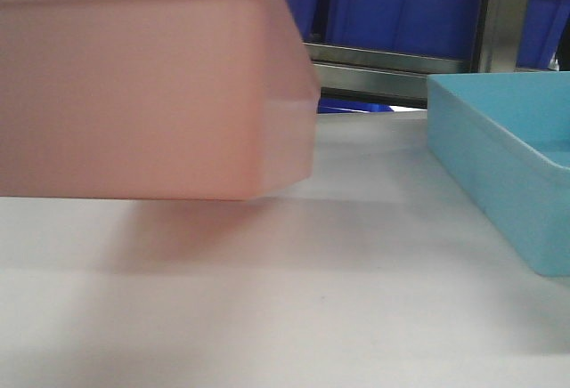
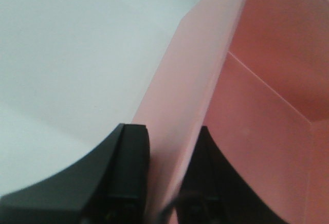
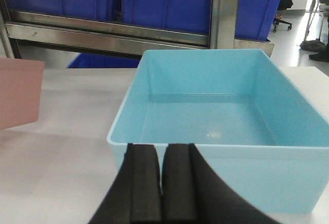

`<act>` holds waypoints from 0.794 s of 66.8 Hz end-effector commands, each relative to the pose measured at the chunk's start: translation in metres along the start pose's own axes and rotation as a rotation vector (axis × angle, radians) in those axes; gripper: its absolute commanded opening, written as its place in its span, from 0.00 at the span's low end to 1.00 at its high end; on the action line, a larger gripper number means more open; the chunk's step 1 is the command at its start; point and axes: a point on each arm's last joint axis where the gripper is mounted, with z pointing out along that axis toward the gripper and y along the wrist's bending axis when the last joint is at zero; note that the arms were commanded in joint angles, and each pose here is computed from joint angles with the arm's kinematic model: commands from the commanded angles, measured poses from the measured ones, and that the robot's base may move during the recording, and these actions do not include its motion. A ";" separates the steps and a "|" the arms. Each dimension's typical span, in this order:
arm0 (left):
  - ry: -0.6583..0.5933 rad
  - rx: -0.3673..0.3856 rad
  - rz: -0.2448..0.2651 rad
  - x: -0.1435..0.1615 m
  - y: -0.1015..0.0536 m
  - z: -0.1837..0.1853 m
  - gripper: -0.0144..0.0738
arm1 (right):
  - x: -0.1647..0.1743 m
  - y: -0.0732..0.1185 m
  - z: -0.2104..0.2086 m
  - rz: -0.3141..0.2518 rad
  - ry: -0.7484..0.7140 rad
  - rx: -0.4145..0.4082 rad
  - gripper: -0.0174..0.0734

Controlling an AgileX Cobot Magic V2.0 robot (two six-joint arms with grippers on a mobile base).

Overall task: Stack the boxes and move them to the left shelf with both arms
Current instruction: 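Grasp the pink bin rim with the left gripper and slide it to center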

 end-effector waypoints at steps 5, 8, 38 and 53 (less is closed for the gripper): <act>-0.139 0.175 -0.095 0.015 -0.035 -0.009 0.16 | -0.014 0.001 -0.003 -0.010 -0.112 -0.005 0.25; -0.144 0.168 -0.080 0.020 -0.039 -0.003 0.16 | -0.014 0.001 -0.003 -0.010 -0.112 -0.005 0.25; -0.041 0.001 -0.022 0.056 -0.046 0.071 0.16 | -0.014 0.001 -0.003 -0.009 -0.108 -0.005 0.25; -0.024 0.000 -0.044 0.058 -0.045 0.080 0.17 | -0.014 0.001 -0.003 -0.009 -0.108 -0.005 0.25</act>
